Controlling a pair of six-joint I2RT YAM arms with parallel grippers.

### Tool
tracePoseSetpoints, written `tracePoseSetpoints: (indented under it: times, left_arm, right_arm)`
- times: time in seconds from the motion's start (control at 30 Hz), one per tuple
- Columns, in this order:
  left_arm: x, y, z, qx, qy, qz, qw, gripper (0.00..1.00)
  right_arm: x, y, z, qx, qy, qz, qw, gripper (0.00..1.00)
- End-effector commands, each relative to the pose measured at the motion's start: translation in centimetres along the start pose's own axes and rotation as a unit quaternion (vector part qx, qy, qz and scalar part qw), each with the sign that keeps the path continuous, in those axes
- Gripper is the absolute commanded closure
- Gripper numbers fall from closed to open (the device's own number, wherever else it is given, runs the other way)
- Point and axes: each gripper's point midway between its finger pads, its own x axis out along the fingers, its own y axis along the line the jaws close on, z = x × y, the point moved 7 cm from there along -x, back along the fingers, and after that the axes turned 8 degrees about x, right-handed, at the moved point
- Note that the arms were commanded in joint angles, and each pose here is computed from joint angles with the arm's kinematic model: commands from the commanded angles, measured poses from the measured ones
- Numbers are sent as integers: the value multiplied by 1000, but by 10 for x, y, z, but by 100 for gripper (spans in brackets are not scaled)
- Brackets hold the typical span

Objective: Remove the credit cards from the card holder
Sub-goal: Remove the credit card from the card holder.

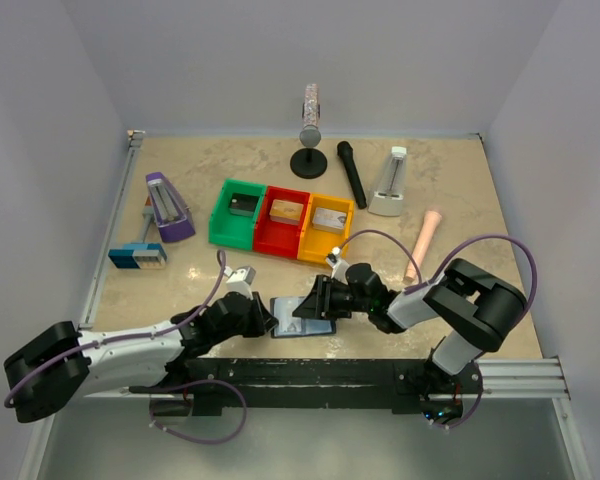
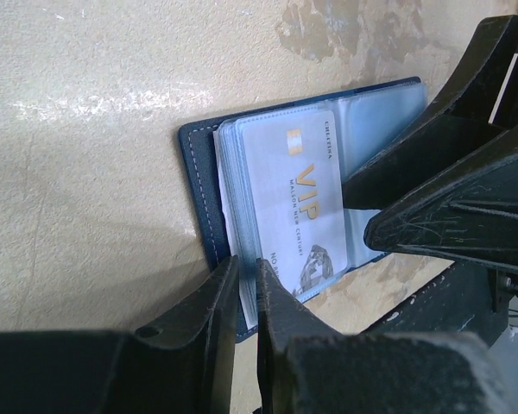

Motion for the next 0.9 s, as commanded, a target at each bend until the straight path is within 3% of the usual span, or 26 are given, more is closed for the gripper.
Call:
tracePoseSetpoints:
  times: [0.0, 0.13, 0.43, 0.87]
  left_arm:
    - [2, 0, 1, 10, 2, 5, 1000, 82]
    - [4, 2, -1, 11, 4, 7, 1000, 83]
    - [5, 6, -6, 8, 9, 10, 1000, 85]
    - [9, 7, -8, 10, 18, 11, 1000, 86]
  right_arm:
    - [3, 6, 2, -10, 6, 10, 1000, 53]
    - [3, 6, 3, -9, 6, 13, 1000, 53]
    - [-1, -6, 3, -13, 13, -66, 998, 53]
    - [6, 13, 2, -17, 16, 56, 998, 54]
